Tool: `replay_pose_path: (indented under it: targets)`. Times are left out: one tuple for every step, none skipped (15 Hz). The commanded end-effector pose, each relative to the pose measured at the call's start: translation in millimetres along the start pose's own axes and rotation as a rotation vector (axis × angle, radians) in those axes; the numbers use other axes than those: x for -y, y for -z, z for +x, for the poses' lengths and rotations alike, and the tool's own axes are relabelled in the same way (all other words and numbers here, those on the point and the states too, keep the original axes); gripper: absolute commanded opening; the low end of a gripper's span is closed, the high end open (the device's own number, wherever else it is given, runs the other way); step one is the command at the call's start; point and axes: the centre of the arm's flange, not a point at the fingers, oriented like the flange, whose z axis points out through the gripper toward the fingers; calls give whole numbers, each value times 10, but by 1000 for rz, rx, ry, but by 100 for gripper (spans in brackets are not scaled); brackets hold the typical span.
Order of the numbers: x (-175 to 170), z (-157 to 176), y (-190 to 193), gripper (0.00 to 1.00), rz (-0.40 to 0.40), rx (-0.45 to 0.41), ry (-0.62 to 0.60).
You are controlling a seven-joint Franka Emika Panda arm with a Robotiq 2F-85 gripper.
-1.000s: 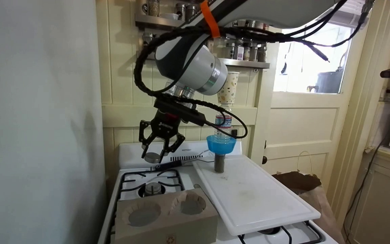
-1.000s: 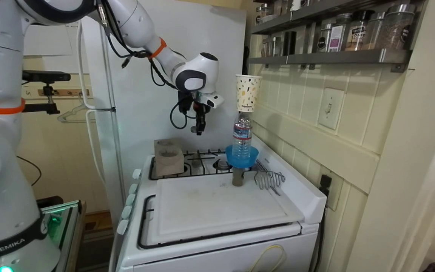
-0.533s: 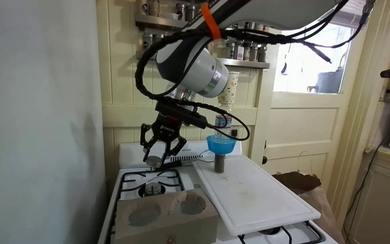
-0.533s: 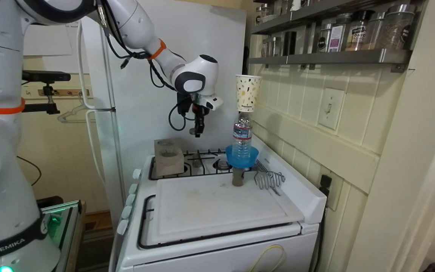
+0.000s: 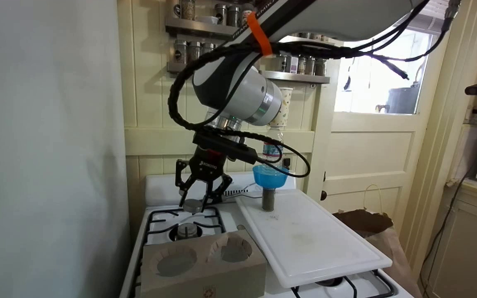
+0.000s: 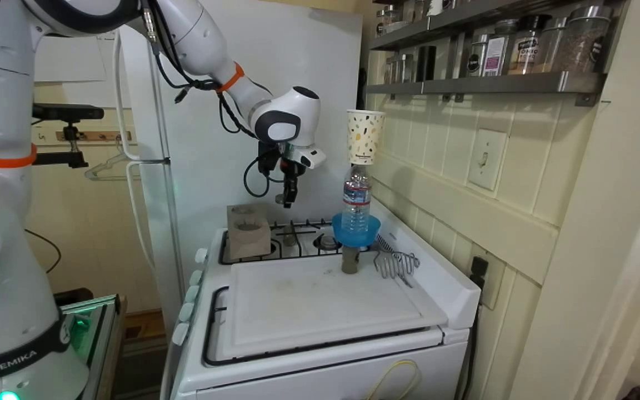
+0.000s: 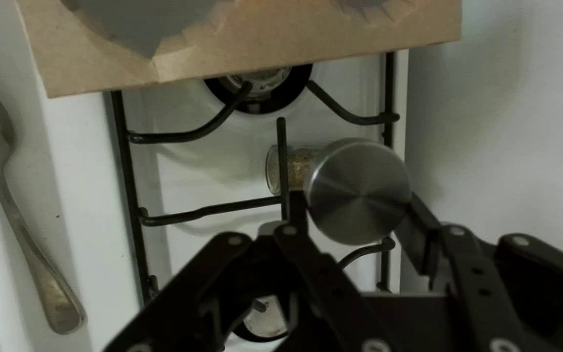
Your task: Remove the lid from the glass jar.
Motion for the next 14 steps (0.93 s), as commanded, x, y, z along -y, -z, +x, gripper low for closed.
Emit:
replay_pose_path:
  targets:
    - [-71,-286,-54,24,-10,21,-18]
    - [-107,-361,-58,24,-18,21,-22]
    - [-144,-461,-53,24,-31,30,0]
    - [-179,-531,-50,24,-35,35,23]
    - [-227,-617,-33,24,-40,41,76]
    - [-268,-689,7,24,-24,36,118]
    - [-325,-749,63,24,1,28,189]
    - [-373,-816,133,24,20,28,246]
    - [-426,-853,204,24,41,29,295]
    - [-482,-877,301,24,63,28,347]
    - [-526,-904,411,24,82,29,398]
    - [-568,-918,488,24,106,34,451]
    - [-604,-925,584,24,123,57,495]
    - [-647,-932,641,24,133,79,524]
